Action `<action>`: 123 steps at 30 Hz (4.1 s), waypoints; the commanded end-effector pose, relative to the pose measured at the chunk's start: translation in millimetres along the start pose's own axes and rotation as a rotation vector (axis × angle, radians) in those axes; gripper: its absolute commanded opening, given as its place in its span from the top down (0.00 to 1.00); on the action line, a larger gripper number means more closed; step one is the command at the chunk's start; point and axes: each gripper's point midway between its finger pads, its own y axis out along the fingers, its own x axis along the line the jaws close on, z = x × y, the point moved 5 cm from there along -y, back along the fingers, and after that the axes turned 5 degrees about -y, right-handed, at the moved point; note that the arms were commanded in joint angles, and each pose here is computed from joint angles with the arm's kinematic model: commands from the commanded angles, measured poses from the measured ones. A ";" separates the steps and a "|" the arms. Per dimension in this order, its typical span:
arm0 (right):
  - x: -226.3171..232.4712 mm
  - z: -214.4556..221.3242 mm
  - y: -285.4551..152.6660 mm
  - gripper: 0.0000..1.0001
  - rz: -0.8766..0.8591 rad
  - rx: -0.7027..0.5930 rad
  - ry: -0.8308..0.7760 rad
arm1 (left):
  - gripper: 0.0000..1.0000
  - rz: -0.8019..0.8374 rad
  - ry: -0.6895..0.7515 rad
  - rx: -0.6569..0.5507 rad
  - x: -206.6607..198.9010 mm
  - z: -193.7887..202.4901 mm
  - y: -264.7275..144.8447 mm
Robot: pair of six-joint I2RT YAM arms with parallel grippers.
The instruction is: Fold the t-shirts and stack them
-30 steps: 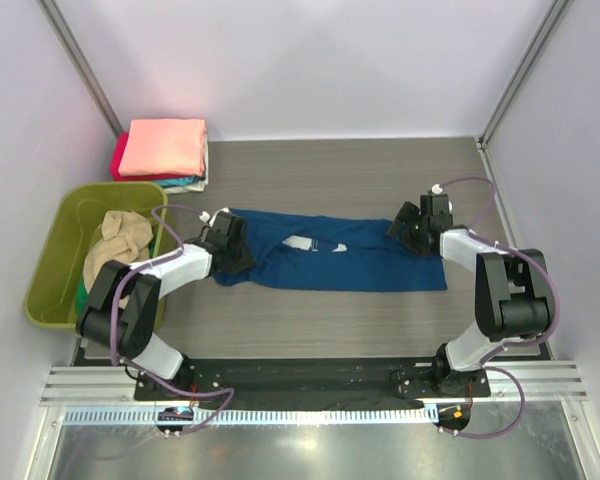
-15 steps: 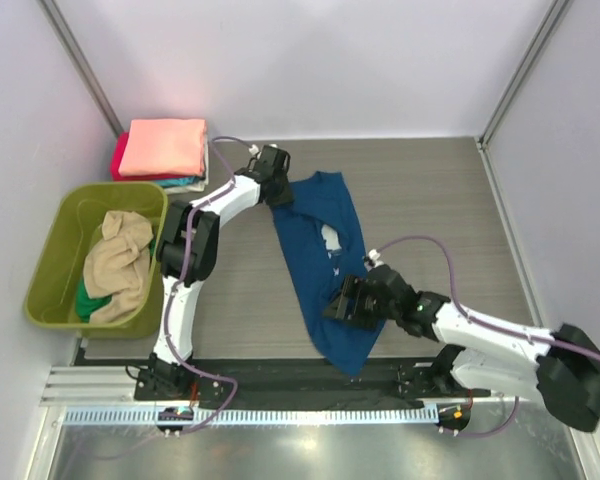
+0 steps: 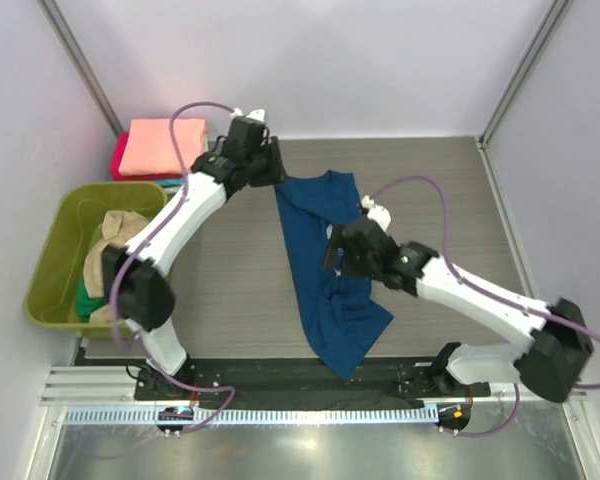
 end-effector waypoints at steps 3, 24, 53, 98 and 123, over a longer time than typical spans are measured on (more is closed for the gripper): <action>-7.0 -73.9 48.8 0.13 0.212 -0.099 -0.189 | 0.59 -0.033 -0.026 0.028 35.7 55.2 -103.3; -10.8 -110.0 257.2 0.43 0.270 0.132 -0.320 | 0.54 -0.028 -0.024 -0.075 118.1 162.7 -225.4; -20.5 -241.3 276.2 0.18 0.136 -0.175 0.115 | 0.54 0.020 -0.018 -0.062 112.3 164.3 -224.7; -158.2 68.7 10.5 0.18 0.150 0.101 0.295 | 0.60 0.186 -0.115 0.370 -4.5 329.0 -60.1; -150.8 83.0 9.8 0.99 0.073 0.137 0.323 | 1.00 0.147 -0.140 0.295 7.1 318.9 -79.3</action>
